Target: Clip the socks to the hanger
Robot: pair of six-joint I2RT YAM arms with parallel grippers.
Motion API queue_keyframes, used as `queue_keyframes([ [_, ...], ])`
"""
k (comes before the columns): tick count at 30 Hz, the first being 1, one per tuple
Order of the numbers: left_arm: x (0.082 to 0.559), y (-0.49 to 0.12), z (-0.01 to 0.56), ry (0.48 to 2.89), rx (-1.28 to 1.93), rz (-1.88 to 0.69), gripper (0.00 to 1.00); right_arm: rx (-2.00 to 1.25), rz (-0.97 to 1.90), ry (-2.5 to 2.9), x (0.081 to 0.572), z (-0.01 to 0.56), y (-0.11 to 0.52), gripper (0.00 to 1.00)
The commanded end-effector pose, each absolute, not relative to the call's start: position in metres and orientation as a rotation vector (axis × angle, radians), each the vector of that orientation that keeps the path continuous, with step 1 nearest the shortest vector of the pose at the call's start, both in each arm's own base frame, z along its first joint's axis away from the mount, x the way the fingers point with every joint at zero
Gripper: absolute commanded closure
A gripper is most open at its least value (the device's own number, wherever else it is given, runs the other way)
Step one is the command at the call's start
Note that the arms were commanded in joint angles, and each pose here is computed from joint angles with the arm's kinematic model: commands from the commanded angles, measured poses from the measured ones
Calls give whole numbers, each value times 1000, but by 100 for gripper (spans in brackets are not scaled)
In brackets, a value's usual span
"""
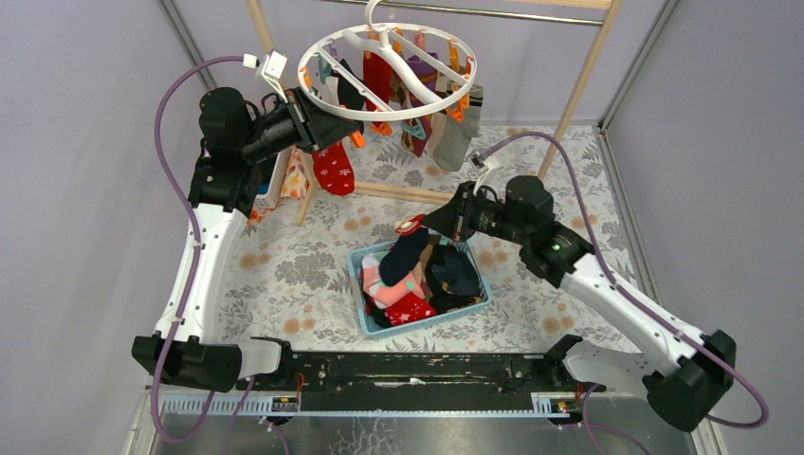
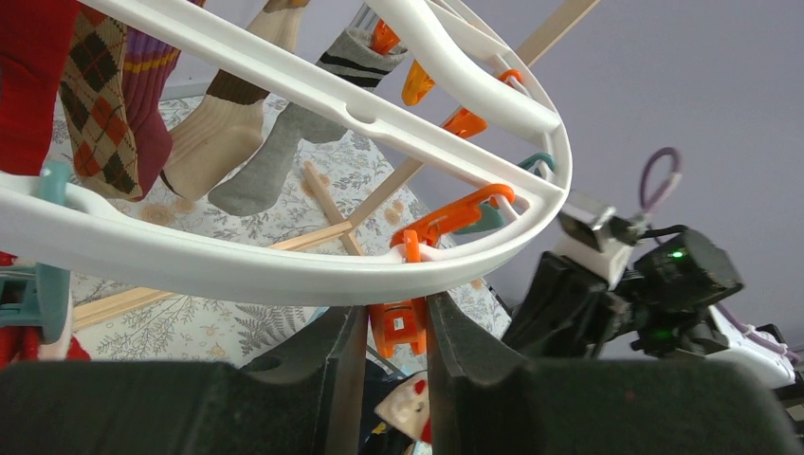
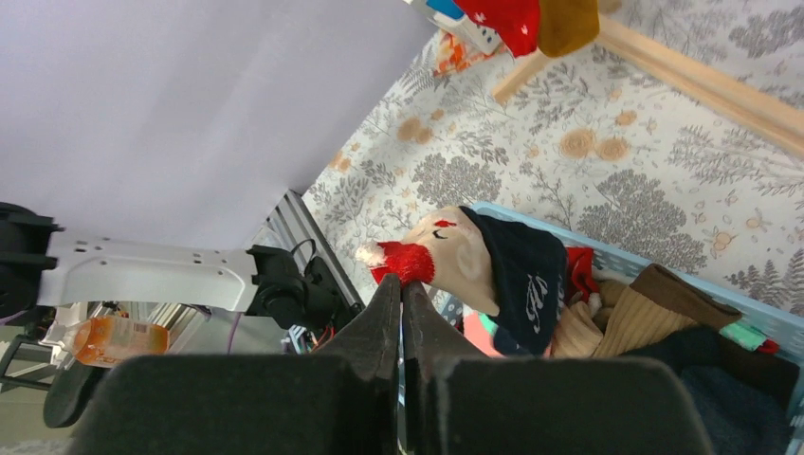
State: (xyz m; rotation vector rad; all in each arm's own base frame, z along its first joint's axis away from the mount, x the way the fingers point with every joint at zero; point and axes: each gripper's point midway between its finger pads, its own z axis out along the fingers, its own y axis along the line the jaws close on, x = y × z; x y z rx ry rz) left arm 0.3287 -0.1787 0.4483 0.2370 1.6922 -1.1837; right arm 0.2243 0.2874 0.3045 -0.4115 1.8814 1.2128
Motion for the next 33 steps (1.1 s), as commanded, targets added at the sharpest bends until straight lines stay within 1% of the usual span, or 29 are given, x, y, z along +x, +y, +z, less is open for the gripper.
queue_keyframes([
  [1, 314, -180, 465, 1646, 284, -1178, 95, -435, 1166, 1812, 207, 347, 265, 100],
  [5, 313, -180, 467, 1640, 283, -1181, 95, -426, 1129, 1863, 196, 342, 252, 100],
  [15, 313, -180, 466, 1642, 288, -1184, 96, -494, 1230, 2202, 161, 280, 257, 100],
  [21, 314, -180, 461, 1651, 283, -1188, 96, -479, 1215, 2436, 182, 215, 280, 100],
  [25, 315, -180, 459, 1656, 283, -1187, 96, -448, 1244, 2420, 212, 190, 306, 99],
  [28, 317, -180, 459, 1657, 282, -1185, 96, -433, 1261, 2426, 231, 177, 322, 85],
  [32, 317, -180, 457, 1662, 284, -1182, 96, -417, 1242, 2391, 251, 166, 334, 51],
  [33, 317, -180, 456, 1663, 285, -1181, 96, -430, 1245, 2371, 254, 167, 336, 47],
])
